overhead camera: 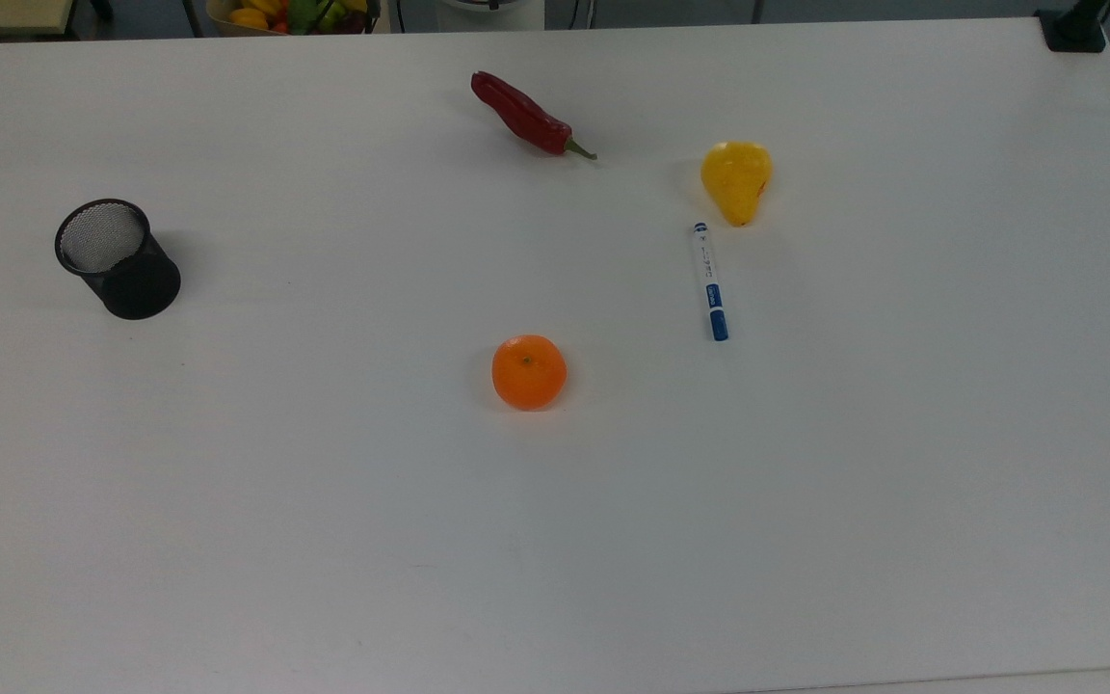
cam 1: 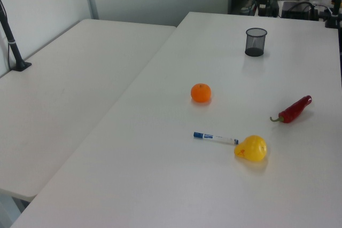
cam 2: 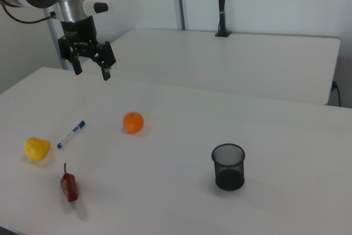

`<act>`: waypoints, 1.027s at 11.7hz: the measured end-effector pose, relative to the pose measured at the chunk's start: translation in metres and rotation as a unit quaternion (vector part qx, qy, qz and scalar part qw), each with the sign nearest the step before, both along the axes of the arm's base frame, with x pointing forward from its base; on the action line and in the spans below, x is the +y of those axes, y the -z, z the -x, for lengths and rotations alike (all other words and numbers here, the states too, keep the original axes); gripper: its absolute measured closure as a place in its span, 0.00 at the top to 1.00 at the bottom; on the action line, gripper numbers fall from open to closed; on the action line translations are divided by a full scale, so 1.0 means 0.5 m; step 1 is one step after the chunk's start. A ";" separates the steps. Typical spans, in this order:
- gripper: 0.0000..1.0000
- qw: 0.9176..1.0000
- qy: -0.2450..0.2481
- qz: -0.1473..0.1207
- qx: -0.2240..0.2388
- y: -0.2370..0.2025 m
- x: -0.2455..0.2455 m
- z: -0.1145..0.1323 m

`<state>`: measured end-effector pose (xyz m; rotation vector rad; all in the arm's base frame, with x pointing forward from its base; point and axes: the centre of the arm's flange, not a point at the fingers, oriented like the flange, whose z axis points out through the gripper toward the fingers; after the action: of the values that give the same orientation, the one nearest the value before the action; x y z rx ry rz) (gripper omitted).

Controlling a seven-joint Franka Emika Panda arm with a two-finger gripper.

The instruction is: Place marker

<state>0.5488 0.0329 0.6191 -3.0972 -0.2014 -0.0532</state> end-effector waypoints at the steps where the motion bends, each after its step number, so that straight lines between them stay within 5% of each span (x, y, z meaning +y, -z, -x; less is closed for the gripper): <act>1: 1.00 1.000 -0.001 0.000 -0.001 0.000 0.003 0.000; 12: 1.00 1.000 -0.006 0.000 -0.001 0.000 0.013 0.000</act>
<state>0.5486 0.0393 0.6193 -3.0957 -0.2208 -0.0557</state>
